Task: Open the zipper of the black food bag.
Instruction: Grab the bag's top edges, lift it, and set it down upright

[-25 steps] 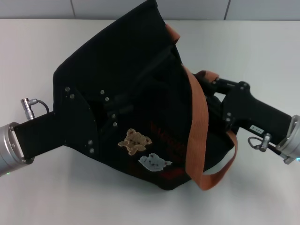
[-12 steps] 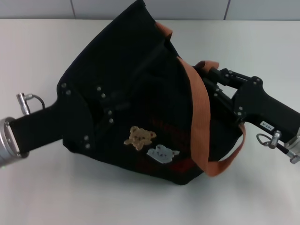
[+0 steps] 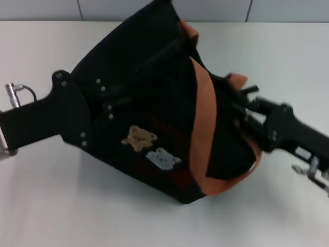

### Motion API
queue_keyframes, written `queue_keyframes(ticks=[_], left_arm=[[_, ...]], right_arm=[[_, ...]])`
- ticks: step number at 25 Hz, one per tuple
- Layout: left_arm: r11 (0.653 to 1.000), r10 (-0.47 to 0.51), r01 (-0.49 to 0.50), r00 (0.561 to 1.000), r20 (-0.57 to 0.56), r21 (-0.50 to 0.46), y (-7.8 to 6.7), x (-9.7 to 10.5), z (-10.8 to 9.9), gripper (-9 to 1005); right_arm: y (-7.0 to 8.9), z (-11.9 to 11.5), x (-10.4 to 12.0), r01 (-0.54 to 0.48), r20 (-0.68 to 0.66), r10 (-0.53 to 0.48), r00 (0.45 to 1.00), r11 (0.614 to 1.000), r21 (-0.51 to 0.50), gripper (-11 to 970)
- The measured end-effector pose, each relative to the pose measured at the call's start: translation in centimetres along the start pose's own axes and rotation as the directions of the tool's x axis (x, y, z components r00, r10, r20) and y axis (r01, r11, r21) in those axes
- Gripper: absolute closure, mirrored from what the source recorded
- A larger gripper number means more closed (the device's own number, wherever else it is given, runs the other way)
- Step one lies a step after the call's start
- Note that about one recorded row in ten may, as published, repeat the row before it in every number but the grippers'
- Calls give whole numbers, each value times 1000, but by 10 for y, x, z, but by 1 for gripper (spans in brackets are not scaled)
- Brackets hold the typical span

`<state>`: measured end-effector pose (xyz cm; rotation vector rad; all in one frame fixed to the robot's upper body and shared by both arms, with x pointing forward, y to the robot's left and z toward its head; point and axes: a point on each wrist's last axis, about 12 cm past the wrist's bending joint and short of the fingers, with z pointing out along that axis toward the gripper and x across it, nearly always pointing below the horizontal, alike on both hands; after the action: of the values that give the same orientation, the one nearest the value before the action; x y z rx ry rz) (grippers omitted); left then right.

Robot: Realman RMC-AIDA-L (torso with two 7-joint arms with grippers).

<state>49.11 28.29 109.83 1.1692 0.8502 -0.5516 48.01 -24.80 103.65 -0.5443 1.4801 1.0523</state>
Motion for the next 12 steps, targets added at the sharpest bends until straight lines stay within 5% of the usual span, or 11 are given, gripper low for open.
queue_keyframes(ticks=[5, 12], left_arm=[[998, 48, -47, 999, -11, 30, 17, -6, 0, 903], [994, 75, -75, 997, 10, 76, 28, -12, 9, 902]], right_arm=[[10, -4, 14, -105, -130, 96, 987, 992, -69, 565], [14, 30, 22, -153, -217, 124, 968, 980, -123, 548]])
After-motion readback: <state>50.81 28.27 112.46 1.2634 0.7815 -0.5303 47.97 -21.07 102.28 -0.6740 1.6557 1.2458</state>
